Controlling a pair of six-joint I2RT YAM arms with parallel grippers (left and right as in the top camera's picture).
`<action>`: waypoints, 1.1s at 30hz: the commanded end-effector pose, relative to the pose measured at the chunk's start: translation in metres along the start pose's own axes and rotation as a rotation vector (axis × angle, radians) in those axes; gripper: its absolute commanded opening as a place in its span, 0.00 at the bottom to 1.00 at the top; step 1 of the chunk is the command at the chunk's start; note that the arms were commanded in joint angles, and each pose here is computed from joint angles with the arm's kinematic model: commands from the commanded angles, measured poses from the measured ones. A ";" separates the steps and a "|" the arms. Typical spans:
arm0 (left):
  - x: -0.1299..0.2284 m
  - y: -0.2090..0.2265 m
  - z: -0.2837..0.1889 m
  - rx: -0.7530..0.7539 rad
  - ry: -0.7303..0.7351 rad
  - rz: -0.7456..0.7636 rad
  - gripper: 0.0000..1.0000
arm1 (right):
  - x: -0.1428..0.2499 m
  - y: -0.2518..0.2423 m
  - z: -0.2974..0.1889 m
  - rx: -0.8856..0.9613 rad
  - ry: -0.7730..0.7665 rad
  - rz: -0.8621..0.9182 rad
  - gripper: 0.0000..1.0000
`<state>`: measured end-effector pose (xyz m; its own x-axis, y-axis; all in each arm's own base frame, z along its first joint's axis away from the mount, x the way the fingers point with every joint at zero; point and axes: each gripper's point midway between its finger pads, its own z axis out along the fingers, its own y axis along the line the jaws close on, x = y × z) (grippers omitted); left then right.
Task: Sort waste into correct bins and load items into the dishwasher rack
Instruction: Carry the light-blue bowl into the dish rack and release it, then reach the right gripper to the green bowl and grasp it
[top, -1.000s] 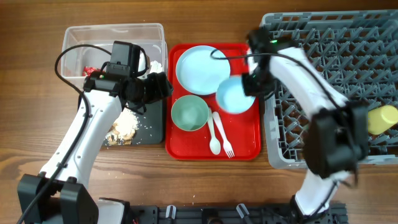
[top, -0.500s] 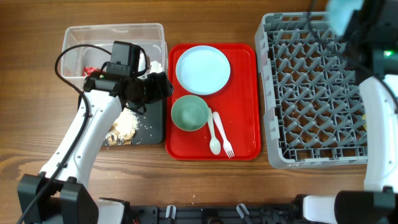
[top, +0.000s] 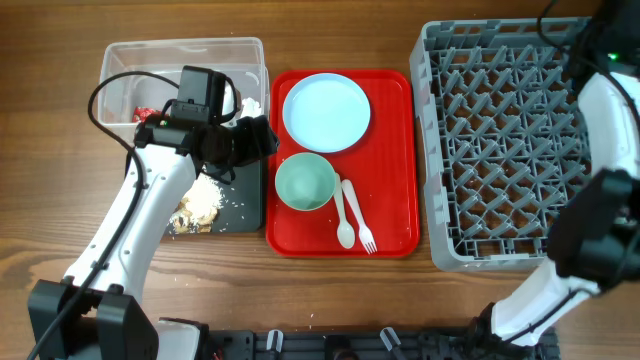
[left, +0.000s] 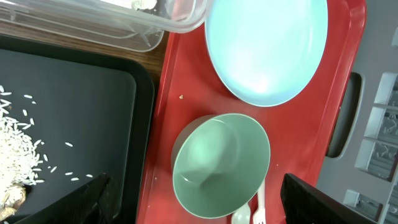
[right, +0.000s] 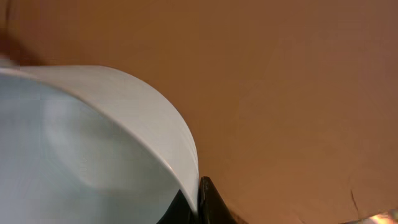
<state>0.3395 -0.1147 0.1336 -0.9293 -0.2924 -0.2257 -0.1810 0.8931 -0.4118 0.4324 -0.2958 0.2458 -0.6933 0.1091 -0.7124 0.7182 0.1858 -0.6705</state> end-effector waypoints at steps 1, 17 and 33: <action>-0.003 -0.001 -0.005 -0.001 -0.019 0.018 0.85 | 0.026 0.029 0.012 0.038 0.046 -0.121 0.04; -0.005 -0.001 -0.005 0.002 -0.025 0.020 0.87 | 0.109 0.105 -0.050 -0.396 0.265 -0.250 0.38; -0.003 0.000 -0.005 -0.006 -0.020 0.017 0.92 | 0.060 0.041 -0.337 -1.616 0.144 -0.213 0.80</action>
<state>0.3403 -0.1149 0.1340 -0.9285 -0.2925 -0.2289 -0.1794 0.8928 -0.4131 0.4103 -0.0441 0.2647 -0.7606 0.0998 -0.6415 0.1556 0.9873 -0.0309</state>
